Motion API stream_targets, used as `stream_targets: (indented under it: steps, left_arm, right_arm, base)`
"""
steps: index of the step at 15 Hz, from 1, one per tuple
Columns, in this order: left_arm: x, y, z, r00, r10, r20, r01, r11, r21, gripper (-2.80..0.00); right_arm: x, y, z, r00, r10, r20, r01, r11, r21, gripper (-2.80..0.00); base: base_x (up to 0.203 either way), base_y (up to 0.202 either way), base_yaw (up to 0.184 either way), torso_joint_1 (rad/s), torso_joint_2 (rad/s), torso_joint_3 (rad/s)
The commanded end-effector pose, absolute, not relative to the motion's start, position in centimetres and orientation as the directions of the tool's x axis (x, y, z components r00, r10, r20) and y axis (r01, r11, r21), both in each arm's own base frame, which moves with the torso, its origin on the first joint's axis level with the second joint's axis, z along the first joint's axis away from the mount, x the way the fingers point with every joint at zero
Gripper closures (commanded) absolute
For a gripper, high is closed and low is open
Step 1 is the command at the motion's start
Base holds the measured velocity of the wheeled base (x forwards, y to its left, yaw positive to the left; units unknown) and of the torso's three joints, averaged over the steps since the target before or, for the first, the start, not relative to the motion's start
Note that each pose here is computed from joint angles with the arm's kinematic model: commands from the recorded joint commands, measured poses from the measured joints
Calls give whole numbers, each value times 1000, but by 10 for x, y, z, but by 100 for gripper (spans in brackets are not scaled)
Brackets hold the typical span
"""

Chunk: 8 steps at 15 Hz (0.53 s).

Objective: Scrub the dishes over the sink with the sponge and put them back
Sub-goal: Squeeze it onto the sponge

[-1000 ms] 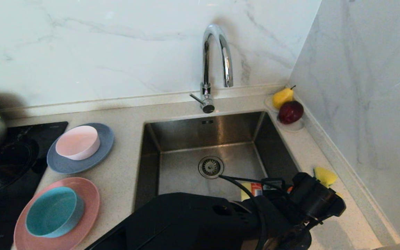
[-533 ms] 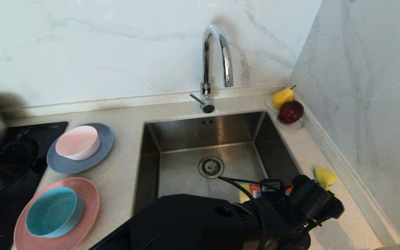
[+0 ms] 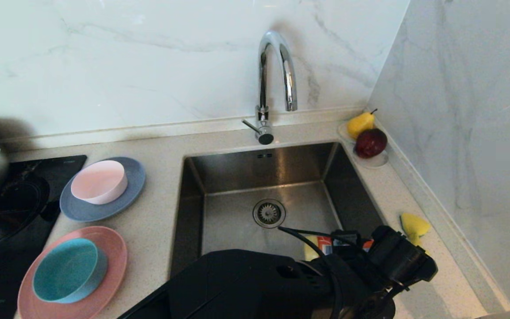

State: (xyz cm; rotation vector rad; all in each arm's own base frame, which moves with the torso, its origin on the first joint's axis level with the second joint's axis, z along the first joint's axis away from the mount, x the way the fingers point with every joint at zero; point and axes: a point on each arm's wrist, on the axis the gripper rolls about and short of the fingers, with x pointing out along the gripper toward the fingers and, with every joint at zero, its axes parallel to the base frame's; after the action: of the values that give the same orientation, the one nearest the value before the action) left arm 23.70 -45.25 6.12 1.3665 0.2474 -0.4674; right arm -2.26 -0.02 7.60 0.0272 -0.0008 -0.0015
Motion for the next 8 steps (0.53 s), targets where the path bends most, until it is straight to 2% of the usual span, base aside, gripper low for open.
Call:
stream_targets:
  steps: [1, 8]
  left_arm:
    - [237, -453, 60, 885, -171, -432, 455, 128, 881, 0]
    - [249, -452, 66, 916, -165, -367, 396, 217, 892, 0]
  right_arm:
    - [-23, 0, 76, 1000, -2, 2, 1, 1000, 28, 0]
    - [-23, 0, 76, 1000, -2, 2, 1, 1000, 28, 0]
  base:
    - [0, 0, 0, 0, 0, 0]
    - [0, 0, 0, 0, 0, 0]
